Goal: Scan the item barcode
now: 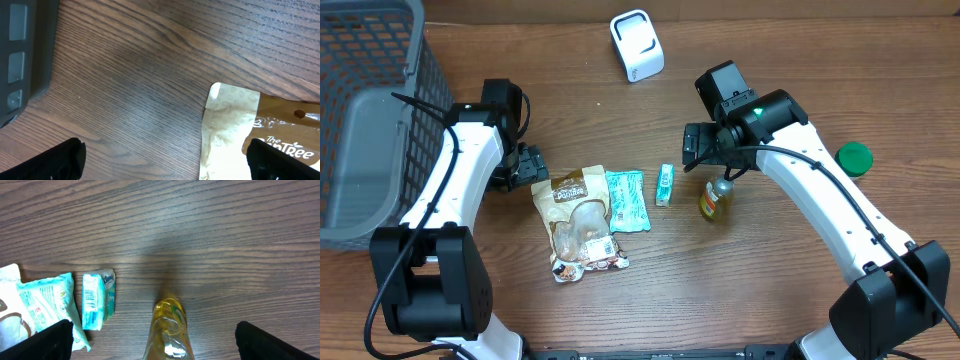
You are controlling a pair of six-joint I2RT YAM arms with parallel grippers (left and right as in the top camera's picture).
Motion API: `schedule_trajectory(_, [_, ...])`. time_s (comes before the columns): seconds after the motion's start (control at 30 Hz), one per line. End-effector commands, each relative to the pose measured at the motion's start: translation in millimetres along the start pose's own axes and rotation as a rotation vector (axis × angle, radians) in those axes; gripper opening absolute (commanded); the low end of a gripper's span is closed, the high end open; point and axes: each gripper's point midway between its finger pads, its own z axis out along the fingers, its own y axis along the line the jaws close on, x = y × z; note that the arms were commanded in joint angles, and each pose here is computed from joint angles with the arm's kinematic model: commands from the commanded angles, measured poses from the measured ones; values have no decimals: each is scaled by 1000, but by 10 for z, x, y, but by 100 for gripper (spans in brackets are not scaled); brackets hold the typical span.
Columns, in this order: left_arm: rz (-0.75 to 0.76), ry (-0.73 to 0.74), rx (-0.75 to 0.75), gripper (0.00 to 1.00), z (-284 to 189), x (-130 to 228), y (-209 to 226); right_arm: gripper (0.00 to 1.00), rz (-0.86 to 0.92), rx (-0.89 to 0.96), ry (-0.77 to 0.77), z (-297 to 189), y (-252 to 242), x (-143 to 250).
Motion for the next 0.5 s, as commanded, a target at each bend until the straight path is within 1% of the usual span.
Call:
schedule_trajectory(0.0, [-8,0,-23,99,35,-13,36,100,3,-16,-52,-158,1,-106])
schedule_trajectory(0.47, [-8,0,-23,100,35,-13,36,100,3,-12,-46,-136,-3,-93])
